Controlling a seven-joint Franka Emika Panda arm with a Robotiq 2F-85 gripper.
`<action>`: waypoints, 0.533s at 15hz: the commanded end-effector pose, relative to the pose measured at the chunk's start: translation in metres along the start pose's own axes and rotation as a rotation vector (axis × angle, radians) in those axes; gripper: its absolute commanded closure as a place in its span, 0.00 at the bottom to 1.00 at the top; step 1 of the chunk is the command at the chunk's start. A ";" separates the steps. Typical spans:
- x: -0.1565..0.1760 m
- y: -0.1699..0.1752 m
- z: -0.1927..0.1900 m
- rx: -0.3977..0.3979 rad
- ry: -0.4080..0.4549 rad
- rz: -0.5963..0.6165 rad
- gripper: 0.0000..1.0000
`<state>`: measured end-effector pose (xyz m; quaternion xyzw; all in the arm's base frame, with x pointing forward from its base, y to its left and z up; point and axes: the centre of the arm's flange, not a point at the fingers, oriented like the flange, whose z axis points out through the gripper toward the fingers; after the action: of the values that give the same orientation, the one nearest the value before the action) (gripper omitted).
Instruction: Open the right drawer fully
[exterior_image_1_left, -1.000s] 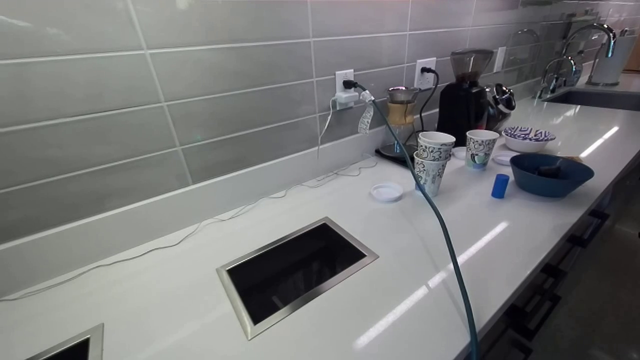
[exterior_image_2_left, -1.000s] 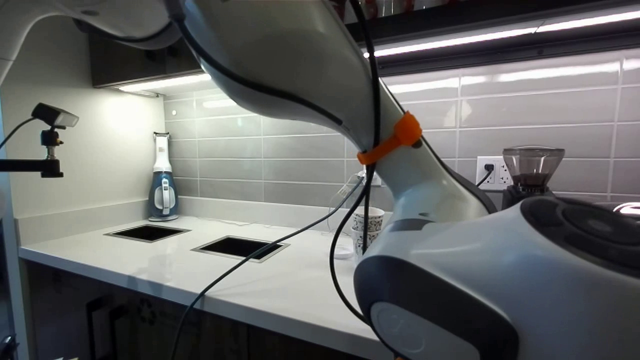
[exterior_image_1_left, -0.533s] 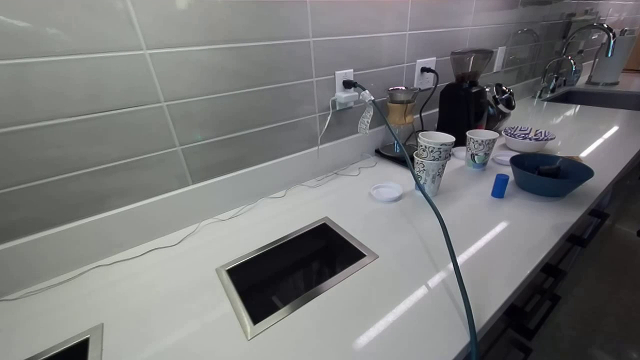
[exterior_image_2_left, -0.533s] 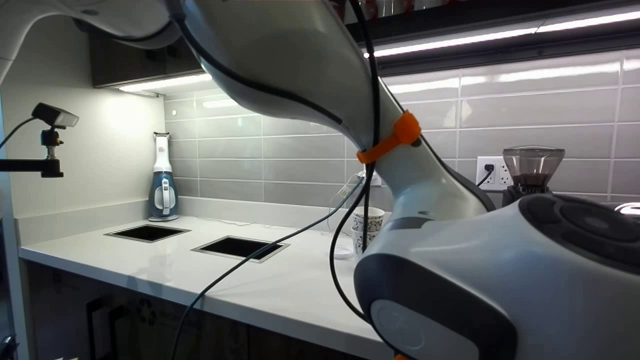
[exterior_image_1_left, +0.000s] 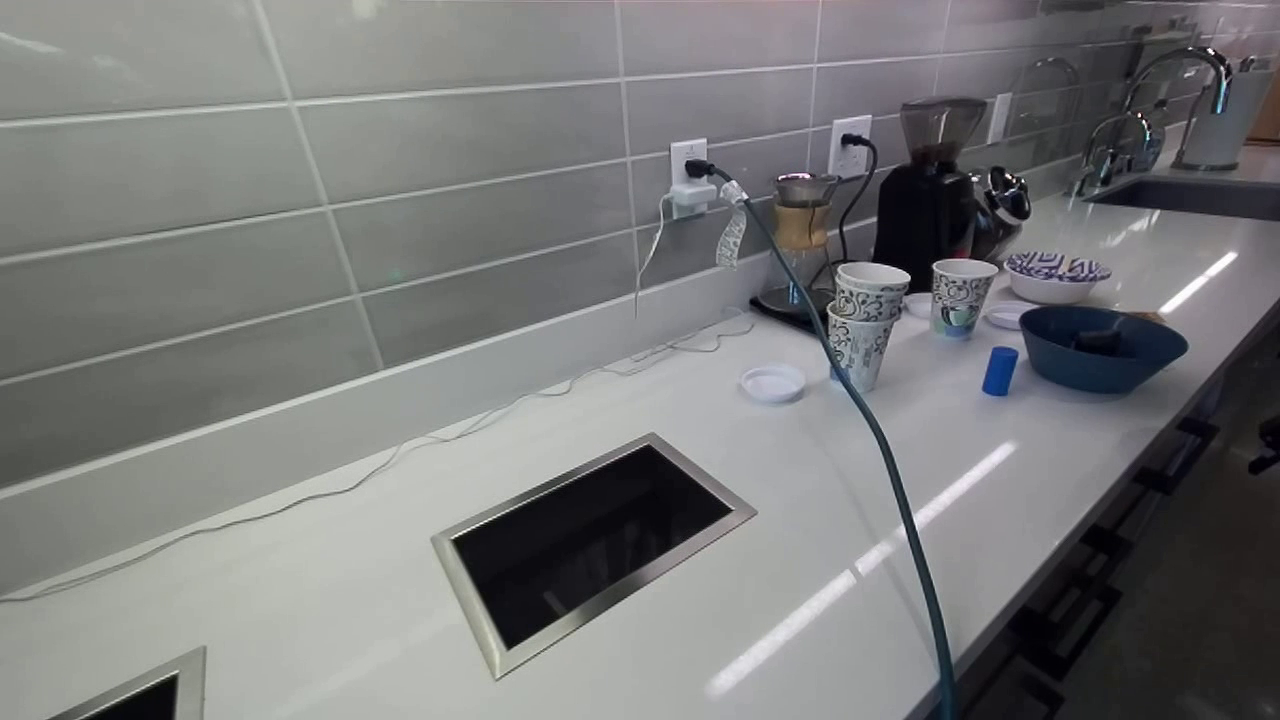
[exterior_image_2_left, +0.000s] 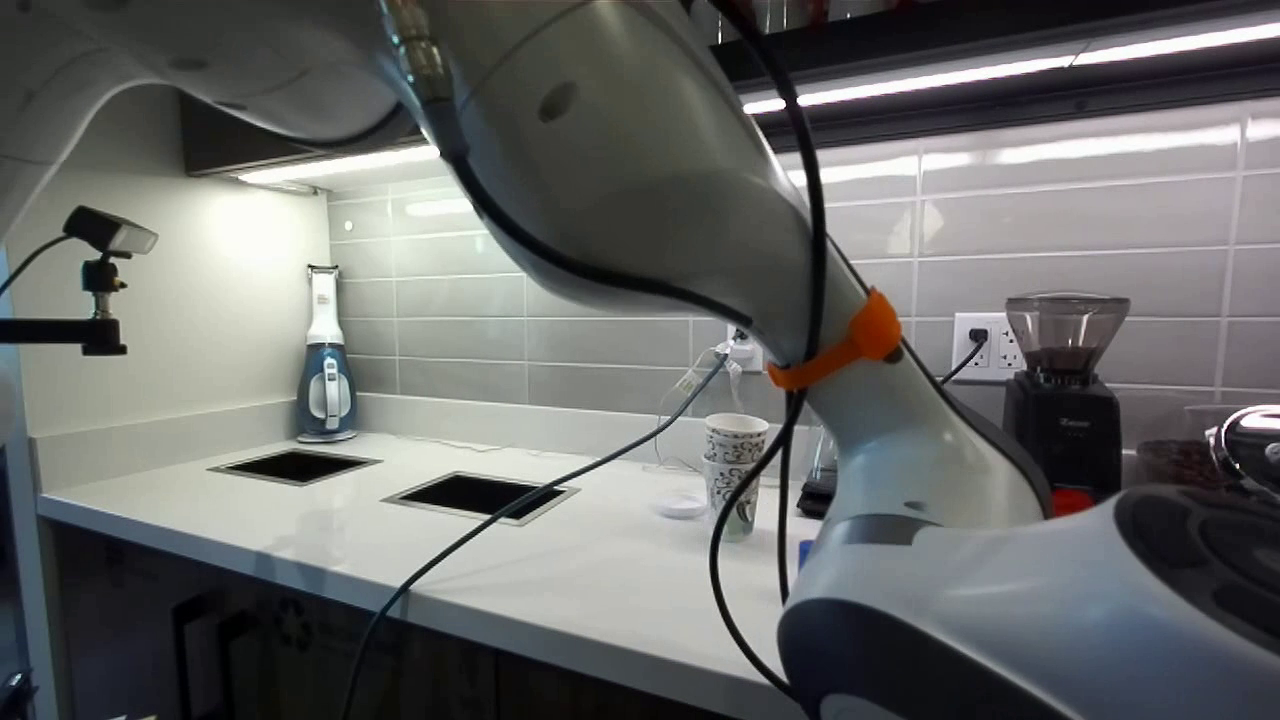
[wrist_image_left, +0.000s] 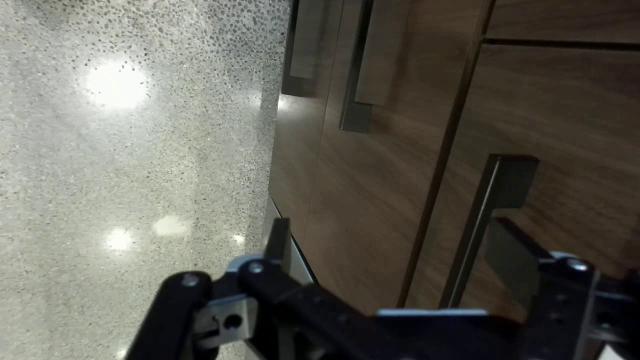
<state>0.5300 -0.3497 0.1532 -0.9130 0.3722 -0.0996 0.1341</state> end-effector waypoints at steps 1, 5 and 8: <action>0.032 0.001 0.031 0.049 0.038 0.027 0.00; 0.048 0.000 0.051 0.085 0.049 0.049 0.00; 0.058 -0.003 0.064 0.112 0.058 0.063 0.00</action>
<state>0.5683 -0.3681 0.1150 -0.9006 0.3846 -0.1222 0.1613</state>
